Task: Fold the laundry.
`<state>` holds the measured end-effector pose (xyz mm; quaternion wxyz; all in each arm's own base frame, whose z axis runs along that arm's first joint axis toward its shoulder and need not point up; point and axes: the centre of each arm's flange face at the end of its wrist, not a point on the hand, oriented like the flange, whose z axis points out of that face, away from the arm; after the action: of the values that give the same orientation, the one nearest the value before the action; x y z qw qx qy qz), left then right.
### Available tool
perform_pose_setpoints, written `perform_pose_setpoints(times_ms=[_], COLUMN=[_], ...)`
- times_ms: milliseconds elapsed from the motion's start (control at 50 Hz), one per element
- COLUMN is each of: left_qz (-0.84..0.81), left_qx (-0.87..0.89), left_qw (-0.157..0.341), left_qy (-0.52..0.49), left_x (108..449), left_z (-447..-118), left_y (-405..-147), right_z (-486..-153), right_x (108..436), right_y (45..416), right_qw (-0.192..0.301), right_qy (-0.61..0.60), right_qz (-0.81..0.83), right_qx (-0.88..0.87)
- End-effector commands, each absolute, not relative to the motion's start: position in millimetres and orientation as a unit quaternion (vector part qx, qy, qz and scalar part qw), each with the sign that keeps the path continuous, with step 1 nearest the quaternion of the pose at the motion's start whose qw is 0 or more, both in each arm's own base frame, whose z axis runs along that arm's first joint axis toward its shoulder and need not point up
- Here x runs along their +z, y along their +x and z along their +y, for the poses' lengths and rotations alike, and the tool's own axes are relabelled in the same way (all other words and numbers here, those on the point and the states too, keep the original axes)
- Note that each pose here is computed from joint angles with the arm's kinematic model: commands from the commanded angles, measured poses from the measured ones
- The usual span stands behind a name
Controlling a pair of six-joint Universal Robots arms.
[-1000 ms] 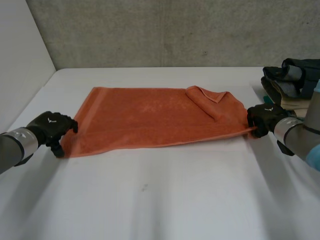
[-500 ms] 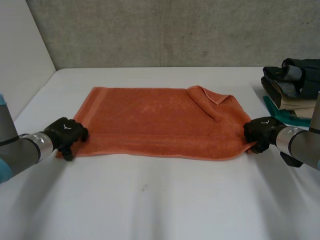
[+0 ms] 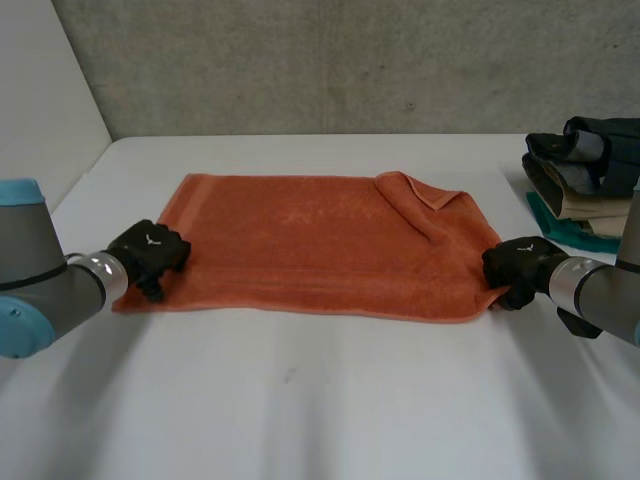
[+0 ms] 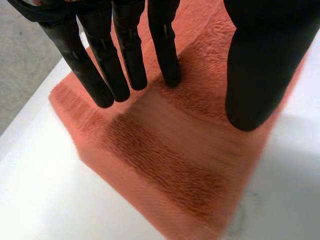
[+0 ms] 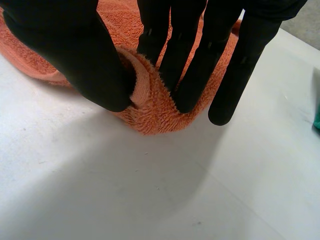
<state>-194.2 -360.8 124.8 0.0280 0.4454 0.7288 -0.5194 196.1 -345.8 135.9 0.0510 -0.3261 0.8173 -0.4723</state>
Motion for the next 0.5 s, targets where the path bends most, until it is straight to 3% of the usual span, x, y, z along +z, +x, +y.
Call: perform_pose_setpoints(times_ms=[20, 500], left_qz=[0.738, 0.725], left_qx=[-0.505, -0.525], left_qw=[0.002, 0.029], left_qy=[0.449, 0.445], left_x=[132, 127], left_z=[-348, -366], left_y=[-196, -202], right_z=[-346, -344], right_x=[136, 134], right_y=[195, 197], right_qw=[0.052, 0.054], right_qy=[-0.326, -0.330], right_qz=[0.817, 0.817], right_qx=[-0.473, -0.470])
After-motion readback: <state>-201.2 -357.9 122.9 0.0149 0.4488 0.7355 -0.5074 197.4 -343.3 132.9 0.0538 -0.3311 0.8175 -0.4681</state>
